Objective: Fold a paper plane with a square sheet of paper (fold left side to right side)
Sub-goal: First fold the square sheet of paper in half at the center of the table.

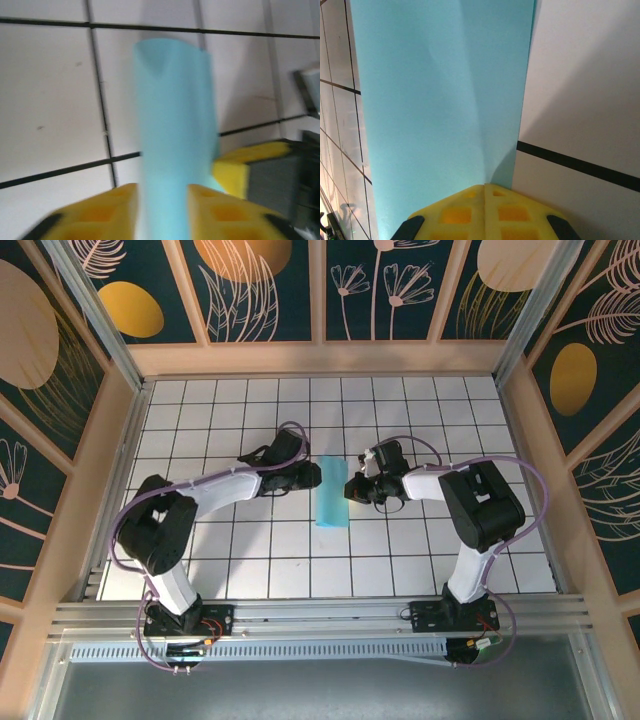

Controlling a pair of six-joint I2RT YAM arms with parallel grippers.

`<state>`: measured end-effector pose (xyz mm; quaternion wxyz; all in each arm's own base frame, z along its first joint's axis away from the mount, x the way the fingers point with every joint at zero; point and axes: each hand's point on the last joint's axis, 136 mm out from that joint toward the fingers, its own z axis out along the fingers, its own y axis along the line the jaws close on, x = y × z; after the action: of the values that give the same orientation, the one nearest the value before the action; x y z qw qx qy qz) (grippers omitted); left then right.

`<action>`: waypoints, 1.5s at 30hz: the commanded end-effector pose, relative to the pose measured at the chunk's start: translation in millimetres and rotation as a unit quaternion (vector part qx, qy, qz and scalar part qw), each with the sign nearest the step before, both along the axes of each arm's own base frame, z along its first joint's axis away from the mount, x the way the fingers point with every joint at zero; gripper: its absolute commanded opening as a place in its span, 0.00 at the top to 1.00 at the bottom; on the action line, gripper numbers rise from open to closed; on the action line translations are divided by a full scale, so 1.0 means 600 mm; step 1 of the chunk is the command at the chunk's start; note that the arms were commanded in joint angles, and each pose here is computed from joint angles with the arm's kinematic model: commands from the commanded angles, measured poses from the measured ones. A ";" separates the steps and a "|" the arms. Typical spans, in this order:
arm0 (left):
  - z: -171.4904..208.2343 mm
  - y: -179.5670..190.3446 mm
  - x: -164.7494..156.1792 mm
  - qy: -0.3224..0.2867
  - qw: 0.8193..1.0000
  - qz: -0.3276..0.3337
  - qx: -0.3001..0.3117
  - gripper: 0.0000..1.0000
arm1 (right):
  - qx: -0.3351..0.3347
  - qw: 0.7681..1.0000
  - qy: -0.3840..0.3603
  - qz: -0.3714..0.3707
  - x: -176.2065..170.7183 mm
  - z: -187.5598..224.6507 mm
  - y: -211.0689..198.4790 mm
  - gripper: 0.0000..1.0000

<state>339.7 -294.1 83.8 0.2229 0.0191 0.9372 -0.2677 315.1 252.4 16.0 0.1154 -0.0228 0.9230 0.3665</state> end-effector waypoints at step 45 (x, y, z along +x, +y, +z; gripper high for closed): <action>-0.143 0.062 -0.050 0.055 0.998 -0.004 -0.026 0.95 | -0.112 0.993 0.033 -0.012 -0.027 -0.080 -0.051 1.00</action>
<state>317.4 -282.6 13.7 0.1879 0.0284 0.9248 -0.3295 318.6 255.0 15.3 0.1255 -0.0365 0.9281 0.3487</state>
